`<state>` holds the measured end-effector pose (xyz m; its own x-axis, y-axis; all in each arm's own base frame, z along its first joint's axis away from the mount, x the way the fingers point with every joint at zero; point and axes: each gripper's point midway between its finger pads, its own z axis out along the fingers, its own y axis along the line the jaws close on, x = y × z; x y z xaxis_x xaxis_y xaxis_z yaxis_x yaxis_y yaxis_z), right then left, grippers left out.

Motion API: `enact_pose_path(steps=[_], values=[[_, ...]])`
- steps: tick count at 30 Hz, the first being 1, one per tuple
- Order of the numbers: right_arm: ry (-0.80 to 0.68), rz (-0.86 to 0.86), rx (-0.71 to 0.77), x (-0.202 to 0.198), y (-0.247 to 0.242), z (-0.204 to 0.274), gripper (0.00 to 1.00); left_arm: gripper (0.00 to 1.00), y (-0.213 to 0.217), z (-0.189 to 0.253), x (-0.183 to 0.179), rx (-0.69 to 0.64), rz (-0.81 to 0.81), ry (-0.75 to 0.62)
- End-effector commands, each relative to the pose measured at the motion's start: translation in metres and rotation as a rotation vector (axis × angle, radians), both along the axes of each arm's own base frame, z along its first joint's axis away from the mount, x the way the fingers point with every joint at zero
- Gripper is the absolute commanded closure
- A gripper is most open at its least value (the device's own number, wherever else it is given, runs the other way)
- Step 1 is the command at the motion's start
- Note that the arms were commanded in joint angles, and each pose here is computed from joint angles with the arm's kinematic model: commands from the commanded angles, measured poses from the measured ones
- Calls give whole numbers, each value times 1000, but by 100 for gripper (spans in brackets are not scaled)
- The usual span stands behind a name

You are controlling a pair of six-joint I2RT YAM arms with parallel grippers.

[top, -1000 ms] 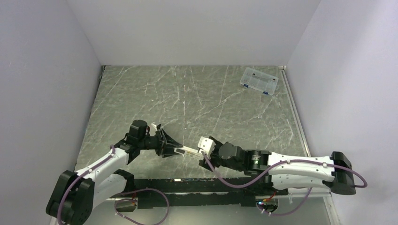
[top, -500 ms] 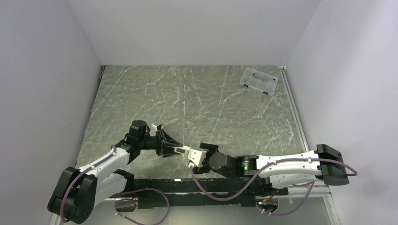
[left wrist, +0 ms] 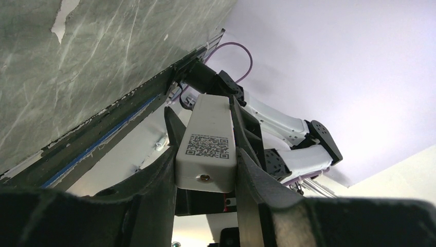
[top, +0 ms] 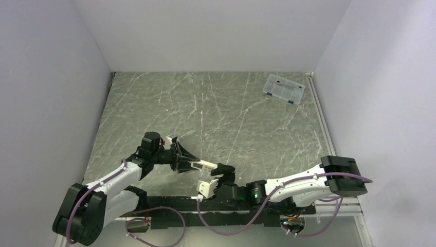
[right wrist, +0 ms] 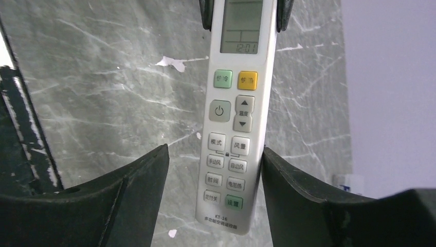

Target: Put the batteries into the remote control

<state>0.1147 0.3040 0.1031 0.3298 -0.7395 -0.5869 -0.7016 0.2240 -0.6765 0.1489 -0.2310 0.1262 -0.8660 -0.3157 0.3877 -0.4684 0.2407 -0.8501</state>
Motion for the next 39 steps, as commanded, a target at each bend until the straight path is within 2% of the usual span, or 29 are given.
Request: enact_pose_path(steps=[1,5,9,14,15,20,22,34,36,39], values=[[-127,-79,44,10,8,30,35,100,-2,16,0,-46,-32,-43],[-168,-103,27,13,7,31,47,100,-2,15,-1,-51,-30,-40],[-190,-124,31,16,5,34,67,100,-1,13,-3,-46,-30,-37],[-153,-111,97,13,8,41,98,100,-1,11,-4,-49,-32,-36],[-145,-108,107,12,8,42,100,99,-1,11,-4,-45,-34,-39],[-92,-104,136,9,7,41,100,62,0,14,-2,-18,-40,-69],[-44,-101,154,9,7,39,100,52,1,15,-1,-3,-42,-83],[254,-168,171,26,-1,14,100,18,21,19,8,218,-11,-211],[303,-175,182,27,0,11,100,2,24,22,10,241,5,-243],[387,-208,202,32,0,6,100,0,30,29,13,282,13,-306]])
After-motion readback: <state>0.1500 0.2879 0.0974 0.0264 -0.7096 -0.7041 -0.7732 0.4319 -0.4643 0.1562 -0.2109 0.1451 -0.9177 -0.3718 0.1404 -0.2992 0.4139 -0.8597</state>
